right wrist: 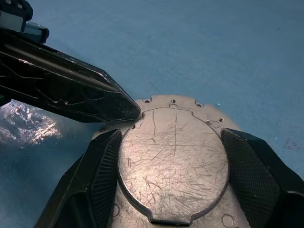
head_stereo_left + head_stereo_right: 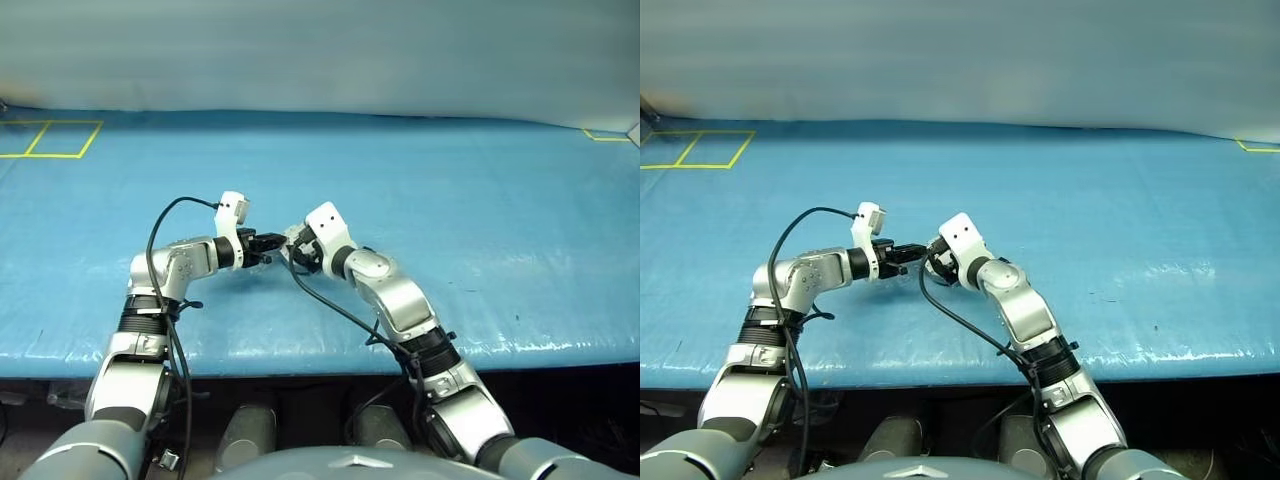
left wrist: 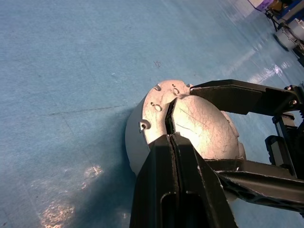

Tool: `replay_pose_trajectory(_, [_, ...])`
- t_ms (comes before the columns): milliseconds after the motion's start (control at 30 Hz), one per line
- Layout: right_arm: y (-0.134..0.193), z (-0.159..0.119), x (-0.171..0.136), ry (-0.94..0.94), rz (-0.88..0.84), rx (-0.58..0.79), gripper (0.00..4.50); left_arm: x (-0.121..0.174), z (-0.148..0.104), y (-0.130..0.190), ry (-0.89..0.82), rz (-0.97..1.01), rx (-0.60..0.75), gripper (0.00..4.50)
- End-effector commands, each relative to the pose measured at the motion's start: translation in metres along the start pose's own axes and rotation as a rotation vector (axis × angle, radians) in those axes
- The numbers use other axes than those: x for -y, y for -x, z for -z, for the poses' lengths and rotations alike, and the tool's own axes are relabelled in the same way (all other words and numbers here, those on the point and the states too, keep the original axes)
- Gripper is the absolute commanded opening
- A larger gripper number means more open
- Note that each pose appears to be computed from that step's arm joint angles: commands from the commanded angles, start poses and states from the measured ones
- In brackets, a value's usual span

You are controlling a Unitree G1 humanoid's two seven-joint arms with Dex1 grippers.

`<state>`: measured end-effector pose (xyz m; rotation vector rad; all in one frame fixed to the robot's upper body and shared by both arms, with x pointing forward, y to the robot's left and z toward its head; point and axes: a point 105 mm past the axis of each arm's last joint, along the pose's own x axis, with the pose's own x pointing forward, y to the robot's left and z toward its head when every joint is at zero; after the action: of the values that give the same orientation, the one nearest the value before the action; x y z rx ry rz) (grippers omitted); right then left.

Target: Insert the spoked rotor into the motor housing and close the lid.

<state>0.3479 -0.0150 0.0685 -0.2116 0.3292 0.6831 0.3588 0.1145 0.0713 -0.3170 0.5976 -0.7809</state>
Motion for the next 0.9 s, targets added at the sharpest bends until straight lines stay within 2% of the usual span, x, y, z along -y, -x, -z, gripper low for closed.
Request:
replay_pose_trajectory(33, [0.008,0.047,0.008,-0.077,0.024,-0.152,4.35,0.000,0.014,-0.004,0.022,0.004,-0.067,0.00])
replay_pose_trajectory(67, [0.010,0.050,0.009,-0.087,0.032,-0.156,4.48,0.000,0.015,-0.005,0.019,0.003,-0.071,0.00])
replay_pose_trajectory(267, [0.027,0.056,0.014,-0.174,0.039,-0.143,4.48,0.000,0.016,-0.005,0.011,0.002,-0.082,0.00])
replay_pose_trajectory(567, [0.073,0.041,0.017,-0.394,-0.085,0.000,4.48,-0.004,0.018,-0.004,-0.001,-0.016,-0.095,0.00])
replay_pose_trajectory(700, [0.080,0.033,0.019,-0.690,-0.118,0.087,4.48,-0.004,0.018,-0.004,-0.005,-0.014,-0.095,0.00])
replay_pose_trajectory(900, [0.067,0.032,0.008,-1.033,-0.137,0.114,4.48,-0.005,0.019,-0.003,-0.011,-0.015,-0.094,0.00])
